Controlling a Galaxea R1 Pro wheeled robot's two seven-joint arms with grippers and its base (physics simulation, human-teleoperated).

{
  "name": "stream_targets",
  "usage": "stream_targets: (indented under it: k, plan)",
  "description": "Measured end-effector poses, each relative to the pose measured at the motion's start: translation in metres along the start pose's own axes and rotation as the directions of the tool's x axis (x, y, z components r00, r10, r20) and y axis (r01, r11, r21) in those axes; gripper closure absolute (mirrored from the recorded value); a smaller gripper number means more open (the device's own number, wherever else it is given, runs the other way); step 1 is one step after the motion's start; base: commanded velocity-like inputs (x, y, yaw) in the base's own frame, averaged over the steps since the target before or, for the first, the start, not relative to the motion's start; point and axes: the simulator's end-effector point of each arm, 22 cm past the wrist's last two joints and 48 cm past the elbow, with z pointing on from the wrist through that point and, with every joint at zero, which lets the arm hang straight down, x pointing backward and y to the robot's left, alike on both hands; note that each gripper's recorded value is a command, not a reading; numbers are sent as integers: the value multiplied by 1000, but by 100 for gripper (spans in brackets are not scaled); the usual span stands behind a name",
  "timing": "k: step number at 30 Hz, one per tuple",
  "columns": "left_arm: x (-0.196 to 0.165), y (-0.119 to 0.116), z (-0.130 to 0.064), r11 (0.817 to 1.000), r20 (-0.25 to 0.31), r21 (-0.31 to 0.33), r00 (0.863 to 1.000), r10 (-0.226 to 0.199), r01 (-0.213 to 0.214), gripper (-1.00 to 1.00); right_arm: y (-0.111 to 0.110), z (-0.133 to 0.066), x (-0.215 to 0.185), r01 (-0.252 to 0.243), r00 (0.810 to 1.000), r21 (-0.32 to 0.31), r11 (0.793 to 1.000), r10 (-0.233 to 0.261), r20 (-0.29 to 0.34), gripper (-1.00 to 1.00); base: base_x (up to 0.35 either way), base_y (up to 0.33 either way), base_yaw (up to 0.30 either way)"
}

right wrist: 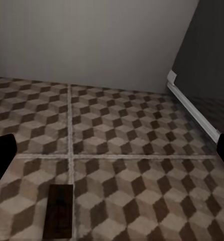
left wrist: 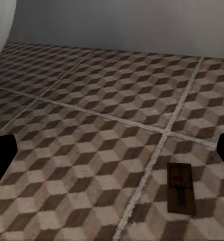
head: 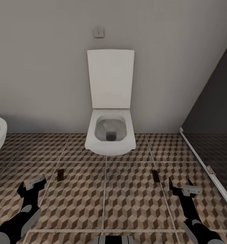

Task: Take the four mousetraps from the cabinet in the bathroom and place them on the bathroom floor. Make sure all four end up on the same floor surface, and ensure that at least two of them are either under or directly next to the same bathroom sink.

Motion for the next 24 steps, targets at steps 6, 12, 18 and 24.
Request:
stream_targets:
  k: [6, 12, 18, 24]
  plan:
    - [-14, 0, -1, 1000, 21, 1, 1000, -13, 13, -100, -2, 1, -14, -5, 1000, 4, 1000, 5, 24, -100, 0, 0, 0]
    - [-28, 1, -3, 1000, 42, 1, 999, -26, 26, -100, -4, 3, -28, -11, 999, 8, 1000, 11, 47, -100, 0, 0, 0]
    - [-43, 2, -5, 999, 62, 3, 997, -39, 39, -100, -6, 3, -42, -16, 997, 12, 1000, 16, 71, -100, 0, 0, 0]
    - [-57, 3, -7, 999, 83, 4, 995, -52, 52, -100, -8, 4, -56, -22, 995, 14, 1000, 20, 94, -100, 0, 0, 0]
